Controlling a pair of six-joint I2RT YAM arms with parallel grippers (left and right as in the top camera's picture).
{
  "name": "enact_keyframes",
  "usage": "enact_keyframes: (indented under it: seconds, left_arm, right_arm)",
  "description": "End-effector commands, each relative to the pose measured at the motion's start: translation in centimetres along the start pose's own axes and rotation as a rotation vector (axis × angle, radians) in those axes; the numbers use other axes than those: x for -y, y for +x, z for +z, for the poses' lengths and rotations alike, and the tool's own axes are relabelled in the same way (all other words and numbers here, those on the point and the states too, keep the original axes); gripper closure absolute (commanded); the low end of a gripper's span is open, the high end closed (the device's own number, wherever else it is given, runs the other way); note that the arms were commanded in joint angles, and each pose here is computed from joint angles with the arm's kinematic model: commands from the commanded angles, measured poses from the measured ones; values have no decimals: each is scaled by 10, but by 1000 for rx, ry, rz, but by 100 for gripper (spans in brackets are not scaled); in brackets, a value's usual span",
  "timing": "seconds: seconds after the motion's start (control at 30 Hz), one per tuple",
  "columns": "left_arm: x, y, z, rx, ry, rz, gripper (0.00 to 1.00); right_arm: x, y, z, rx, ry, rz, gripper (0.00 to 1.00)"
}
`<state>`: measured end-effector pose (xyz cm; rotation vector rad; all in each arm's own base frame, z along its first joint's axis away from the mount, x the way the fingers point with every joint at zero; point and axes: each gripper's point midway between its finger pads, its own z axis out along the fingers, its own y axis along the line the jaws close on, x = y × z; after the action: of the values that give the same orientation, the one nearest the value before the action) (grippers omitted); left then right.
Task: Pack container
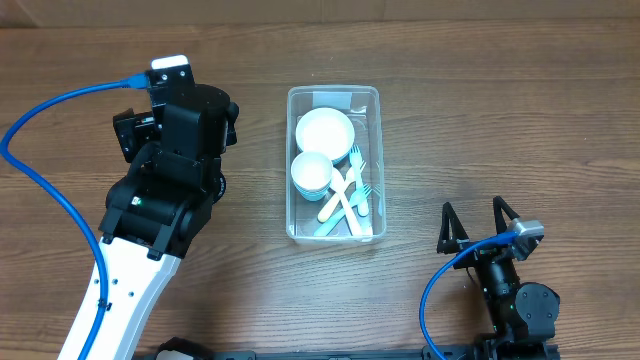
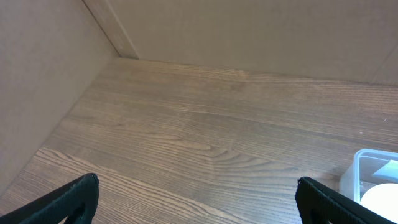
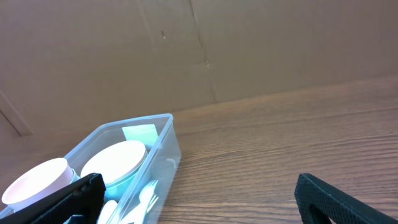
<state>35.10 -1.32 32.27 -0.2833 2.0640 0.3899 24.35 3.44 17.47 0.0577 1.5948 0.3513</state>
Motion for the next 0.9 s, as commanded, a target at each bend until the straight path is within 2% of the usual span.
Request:
enact_keyframes:
  seconds: [0.0,0.4,0.5,0.67,0.73,0.87]
  left_arm:
    - [-3,-6,-1,12,-13,-1,0]
    - [-3,-6,-1,12,-13,-1,0]
    - [-12,-13,-14,43,-1,-27,0]
    - [-63,-41,-83,219,47,-180,0]
    - [-97,-48,-125,326,77,-274,0]
    - [-166,-36,-198,505,112,-425,0]
  right_arm:
    - [1,2,0,5,3,-8,0]
    - [1,2,0,5,3,-7,0]
    - [1,2,0,5,3,-8,0]
    - [1,2,0,5,3,-8,0]
    - [1,2,0,5,3,-7,0]
    - [1,2,0,5,3,-7,0]
